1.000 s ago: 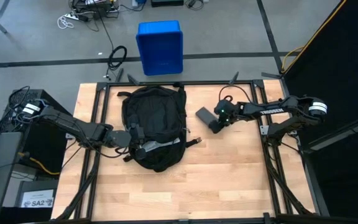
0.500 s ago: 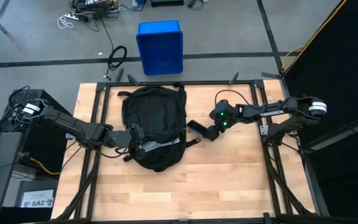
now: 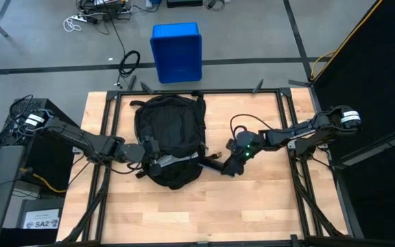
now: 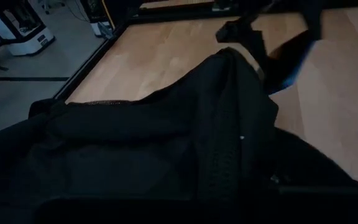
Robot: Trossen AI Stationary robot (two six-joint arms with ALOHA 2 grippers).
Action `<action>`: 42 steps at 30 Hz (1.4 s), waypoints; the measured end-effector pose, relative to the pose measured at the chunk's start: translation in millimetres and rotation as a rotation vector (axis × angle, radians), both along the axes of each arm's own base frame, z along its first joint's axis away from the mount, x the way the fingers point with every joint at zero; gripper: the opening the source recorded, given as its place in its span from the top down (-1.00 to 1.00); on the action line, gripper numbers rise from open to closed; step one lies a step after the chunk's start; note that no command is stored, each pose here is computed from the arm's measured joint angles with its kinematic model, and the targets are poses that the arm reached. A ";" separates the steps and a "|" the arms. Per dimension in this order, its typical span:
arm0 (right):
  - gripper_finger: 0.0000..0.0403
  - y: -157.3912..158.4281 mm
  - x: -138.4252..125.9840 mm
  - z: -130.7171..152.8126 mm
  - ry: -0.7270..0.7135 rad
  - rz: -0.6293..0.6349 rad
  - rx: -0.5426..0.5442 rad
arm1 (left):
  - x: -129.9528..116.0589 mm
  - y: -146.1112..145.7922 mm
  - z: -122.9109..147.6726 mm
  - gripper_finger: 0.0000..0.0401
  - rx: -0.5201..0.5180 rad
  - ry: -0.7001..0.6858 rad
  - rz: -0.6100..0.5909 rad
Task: Unpack backpack
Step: Put the smartphone into the backpack
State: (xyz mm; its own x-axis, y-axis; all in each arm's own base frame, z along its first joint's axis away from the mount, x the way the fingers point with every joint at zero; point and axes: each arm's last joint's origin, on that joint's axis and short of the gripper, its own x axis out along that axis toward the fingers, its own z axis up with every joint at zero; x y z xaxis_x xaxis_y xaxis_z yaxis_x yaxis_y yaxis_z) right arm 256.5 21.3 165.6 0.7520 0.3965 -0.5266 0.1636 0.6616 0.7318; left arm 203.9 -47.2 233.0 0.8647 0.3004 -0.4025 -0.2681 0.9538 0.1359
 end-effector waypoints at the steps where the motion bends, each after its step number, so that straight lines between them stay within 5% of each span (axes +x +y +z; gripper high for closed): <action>1: -0.58 3.0 2.3 3.9 -0.049 0.011 0.003 | 0.5 -0.2 1.0 1.00 -0.004 -0.012 0.000; 7: -0.58 11.1 14.4 27.0 -0.237 0.049 -0.009 | 5.3 -1.6 11.9 1.00 -0.040 -0.137 0.002; 17: -0.58 19.3 45.8 83.7 -0.338 0.138 -0.238 | 11.3 1.7 33.0 1.00 -0.054 -0.349 0.009; 26: -0.58 13.7 100.4 61.6 -0.038 0.124 -0.380 | 15.4 3.5 49.0 1.00 -0.074 -0.427 0.026; 33: -0.58 -10.0 143.3 69.2 -0.048 -0.041 -0.474 | 20.7 0.4 54.4 1.00 -0.082 -0.434 0.004; 36: -0.58 -24.3 148.6 70.5 -0.020 -0.209 -0.589 | 23.0 -0.7 52.0 1.00 -0.079 -0.422 0.003; 40: -0.58 -38.3 146.1 68.2 0.021 -0.216 -0.649 | 25.1 -1.5 48.7 1.00 -0.075 -0.401 -0.002; 42: -0.74 -40.8 143.8 65.5 0.056 -0.206 -0.653 | 25.3 -2.0 47.1 1.00 -0.074 -0.387 -0.010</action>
State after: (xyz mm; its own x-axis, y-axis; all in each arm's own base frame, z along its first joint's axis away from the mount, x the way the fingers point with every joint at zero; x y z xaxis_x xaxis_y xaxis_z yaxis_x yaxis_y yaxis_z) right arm 400.3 -19.5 231.1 0.7426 -0.1634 -0.6495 0.3591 0.9158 0.1801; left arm 229.2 -49.2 280.1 0.9596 0.2733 -0.0662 -0.2764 0.9601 -0.0431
